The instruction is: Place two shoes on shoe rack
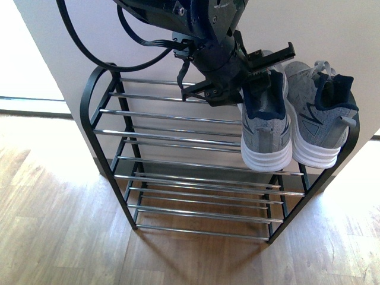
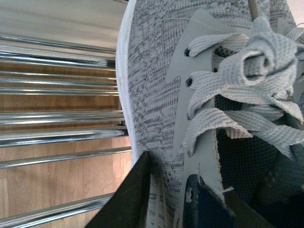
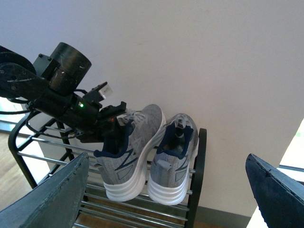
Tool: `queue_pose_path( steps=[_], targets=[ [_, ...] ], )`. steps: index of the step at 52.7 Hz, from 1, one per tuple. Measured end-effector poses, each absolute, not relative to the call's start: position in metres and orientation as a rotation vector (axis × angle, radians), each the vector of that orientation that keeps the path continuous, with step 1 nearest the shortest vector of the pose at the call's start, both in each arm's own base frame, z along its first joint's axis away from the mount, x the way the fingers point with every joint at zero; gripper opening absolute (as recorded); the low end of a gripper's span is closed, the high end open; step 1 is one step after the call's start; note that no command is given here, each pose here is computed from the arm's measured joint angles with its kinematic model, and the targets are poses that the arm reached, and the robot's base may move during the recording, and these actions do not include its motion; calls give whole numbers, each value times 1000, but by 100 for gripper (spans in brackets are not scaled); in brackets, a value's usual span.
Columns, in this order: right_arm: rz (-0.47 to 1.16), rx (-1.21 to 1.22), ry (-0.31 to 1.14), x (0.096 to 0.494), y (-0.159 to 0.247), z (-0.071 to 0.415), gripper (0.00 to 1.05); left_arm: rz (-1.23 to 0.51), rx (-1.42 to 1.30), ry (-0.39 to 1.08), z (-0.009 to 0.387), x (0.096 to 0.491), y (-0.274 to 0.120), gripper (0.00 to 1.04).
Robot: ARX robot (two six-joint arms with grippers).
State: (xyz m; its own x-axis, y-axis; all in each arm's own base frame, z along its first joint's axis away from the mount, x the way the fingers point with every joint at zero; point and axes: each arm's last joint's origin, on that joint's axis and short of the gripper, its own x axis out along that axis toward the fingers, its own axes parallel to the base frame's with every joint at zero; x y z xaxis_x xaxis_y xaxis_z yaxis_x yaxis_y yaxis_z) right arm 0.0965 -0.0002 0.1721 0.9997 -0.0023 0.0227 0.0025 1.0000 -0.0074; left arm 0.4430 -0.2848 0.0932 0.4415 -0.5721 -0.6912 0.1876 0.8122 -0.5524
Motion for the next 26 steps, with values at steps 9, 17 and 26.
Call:
queue_pose_path(
  steps=[9,17,26],
  targets=[
    [-2,-7,-23,96,0,172,96,-483,-459,1032,91,441,-284,58],
    [-2,-7,-23,96,0,172,95,-525,-512,1072,105,423,-275,92],
    [-2,-7,-23,96,0,172,96,-533,-506,1054,144,406,-257,95]
  ],
)
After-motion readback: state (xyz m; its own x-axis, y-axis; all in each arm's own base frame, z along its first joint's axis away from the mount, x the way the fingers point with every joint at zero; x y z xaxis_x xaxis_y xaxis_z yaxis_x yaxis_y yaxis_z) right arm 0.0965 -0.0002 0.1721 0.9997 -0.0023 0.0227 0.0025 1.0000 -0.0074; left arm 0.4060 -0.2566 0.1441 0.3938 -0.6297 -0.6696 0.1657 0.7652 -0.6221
